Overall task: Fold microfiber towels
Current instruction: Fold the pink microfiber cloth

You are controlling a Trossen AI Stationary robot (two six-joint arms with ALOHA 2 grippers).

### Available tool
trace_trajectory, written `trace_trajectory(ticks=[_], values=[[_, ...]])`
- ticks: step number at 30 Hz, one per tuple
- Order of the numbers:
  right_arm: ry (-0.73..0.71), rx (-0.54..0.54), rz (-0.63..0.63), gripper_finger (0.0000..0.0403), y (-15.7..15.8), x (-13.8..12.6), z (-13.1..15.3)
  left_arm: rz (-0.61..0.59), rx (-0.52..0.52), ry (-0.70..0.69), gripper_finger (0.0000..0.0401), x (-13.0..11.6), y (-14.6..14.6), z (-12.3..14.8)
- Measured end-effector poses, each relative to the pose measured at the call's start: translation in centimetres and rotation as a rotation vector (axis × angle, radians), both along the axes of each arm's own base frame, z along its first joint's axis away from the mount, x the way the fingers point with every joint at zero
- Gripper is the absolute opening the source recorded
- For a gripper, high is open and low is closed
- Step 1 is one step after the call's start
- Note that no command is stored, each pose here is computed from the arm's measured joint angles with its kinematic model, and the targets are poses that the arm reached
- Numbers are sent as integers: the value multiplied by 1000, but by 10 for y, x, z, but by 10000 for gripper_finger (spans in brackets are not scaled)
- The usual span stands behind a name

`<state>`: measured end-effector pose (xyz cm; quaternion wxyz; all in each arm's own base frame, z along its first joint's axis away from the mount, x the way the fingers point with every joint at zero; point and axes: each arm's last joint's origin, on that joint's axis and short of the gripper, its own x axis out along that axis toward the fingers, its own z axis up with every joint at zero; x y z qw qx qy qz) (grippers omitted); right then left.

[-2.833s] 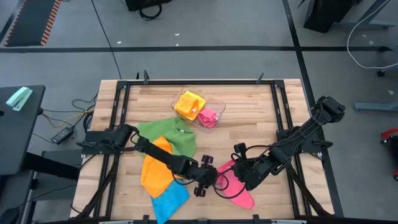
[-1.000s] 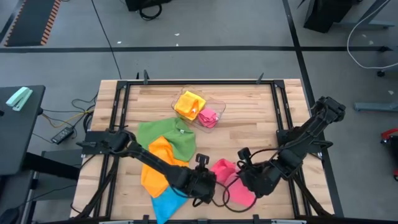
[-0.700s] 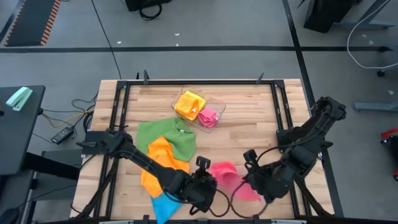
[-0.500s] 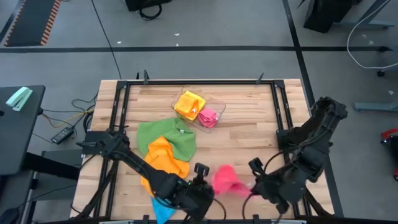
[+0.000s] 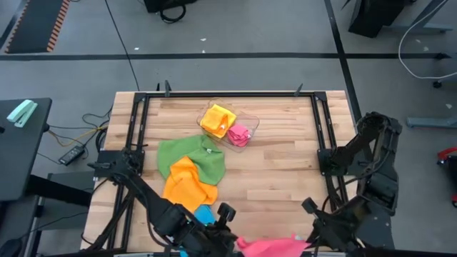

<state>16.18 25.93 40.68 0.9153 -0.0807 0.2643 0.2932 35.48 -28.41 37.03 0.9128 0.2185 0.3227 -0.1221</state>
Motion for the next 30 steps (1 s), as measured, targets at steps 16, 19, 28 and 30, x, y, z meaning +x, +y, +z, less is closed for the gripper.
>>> trace_trajectory(ticks=[16, 19, 28, 30], values=[[5, 26, -13, 16, -1, -4, 9, -89, -192, -15, 15, -1, -7, 13], [25, 45, 20, 16, 2, -8, 9, -128, -250, -11, 16, -1, -11, 15], [-1, -75, 56, 16, 3, -14, 3, -225, -243, 15, 14, 9, -23, -3], [15, -153, -39, 14, -6, -9, -3, -206, -229, 31, 19, 14, -20, -10]])
